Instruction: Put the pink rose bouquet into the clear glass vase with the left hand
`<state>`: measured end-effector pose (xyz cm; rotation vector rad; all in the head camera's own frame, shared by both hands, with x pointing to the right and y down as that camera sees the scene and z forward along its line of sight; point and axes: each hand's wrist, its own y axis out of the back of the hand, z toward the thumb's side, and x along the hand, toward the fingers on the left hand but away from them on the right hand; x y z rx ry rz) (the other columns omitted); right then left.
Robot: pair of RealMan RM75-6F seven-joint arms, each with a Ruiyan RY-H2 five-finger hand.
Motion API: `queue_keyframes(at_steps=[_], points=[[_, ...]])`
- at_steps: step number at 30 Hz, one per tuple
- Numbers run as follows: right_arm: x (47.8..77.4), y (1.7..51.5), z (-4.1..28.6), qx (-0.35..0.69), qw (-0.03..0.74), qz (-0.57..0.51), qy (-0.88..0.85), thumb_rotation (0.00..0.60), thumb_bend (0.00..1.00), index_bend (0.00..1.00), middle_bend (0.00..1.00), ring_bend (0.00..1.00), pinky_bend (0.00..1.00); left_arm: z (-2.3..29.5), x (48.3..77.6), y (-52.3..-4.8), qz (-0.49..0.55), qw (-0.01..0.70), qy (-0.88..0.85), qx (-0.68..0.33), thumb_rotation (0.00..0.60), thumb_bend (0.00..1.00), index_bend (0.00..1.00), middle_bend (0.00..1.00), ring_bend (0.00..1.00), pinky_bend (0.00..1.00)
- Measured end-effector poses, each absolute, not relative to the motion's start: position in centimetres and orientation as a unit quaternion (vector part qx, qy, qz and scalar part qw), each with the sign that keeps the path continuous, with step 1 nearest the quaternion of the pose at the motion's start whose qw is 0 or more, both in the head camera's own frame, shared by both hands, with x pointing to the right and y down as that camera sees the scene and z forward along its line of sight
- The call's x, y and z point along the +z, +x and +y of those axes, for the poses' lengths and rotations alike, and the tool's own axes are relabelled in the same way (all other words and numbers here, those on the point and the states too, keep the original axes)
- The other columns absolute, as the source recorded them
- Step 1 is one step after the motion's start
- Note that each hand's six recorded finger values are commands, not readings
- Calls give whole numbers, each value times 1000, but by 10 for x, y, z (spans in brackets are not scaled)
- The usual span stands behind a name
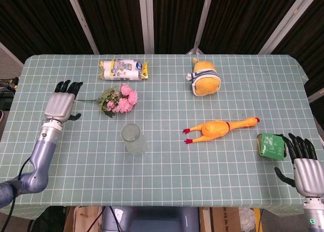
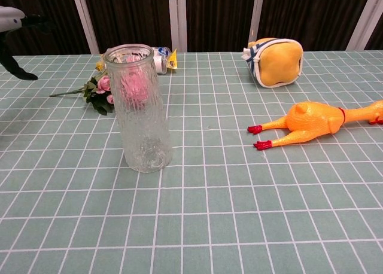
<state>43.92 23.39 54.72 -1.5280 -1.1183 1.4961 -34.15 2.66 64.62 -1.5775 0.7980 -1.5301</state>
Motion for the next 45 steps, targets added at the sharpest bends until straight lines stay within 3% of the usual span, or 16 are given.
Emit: queue_keyframes(at_steps=[14, 32, 40, 45], points=[[551, 445, 232, 587, 351, -434, -587, 600, 268, 121, 70, 30, 0, 6, 692, -289, 292, 374, -634, -611, 600, 259, 47, 74, 0, 10], [554, 449, 230, 589, 344, -437, -587, 600, 269, 121, 70, 30, 0, 9, 733, -222, 265, 375, -648, -608, 600, 259, 46, 66, 0, 11], [552, 452, 230, 586, 340, -442, -588, 600, 268, 121, 70, 30, 0, 9, 737, -208, 259, 401, -634, -609, 600, 269, 67, 107, 20, 71], [551, 453, 230, 585, 339, -445, -587, 600, 269, 121, 70, 30, 0, 8, 742, -205, 258, 411, -624, -613, 600, 352, 94, 155, 72, 137]])
